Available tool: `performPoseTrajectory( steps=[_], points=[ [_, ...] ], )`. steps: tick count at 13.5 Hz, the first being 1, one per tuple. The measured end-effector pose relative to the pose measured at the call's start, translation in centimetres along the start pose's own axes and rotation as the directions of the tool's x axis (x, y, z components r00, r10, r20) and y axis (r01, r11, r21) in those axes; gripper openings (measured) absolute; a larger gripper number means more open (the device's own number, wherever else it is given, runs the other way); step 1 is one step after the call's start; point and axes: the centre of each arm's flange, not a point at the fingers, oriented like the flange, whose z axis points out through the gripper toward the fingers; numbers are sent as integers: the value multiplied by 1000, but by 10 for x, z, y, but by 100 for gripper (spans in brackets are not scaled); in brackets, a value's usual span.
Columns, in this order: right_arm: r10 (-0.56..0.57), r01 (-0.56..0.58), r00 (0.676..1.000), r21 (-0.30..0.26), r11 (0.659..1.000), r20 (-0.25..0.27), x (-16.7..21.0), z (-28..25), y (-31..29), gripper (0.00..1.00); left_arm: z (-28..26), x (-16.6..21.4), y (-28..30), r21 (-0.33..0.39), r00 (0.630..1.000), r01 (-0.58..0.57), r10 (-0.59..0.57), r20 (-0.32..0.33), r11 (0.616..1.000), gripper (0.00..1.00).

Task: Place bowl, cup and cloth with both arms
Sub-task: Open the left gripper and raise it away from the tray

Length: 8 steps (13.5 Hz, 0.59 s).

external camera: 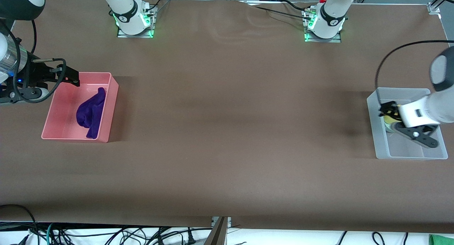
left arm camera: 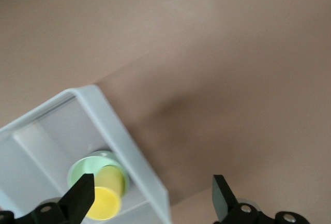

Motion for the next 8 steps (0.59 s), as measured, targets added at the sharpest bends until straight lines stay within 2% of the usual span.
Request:
performPoseTrajectory(
  steps=[2, 5, 8],
  points=[
    [0, 0, 1000, 0, 1000, 0, 0, 0, 0, 100, -18, 15, 39, -3, 999, 43, -43, -1, 999, 100],
    [0, 0, 1000, 0, 1000, 0, 0, 0, 0, 100, -66, 25, 75, 28, 997, 65, -64, -42, 997, 100],
    [1, -1, 1000, 0, 1000, 0, 0, 0, 0, 100, -112, 5, 86, 22, 974, 206, -203, -97, 978, 100]
  ],
)
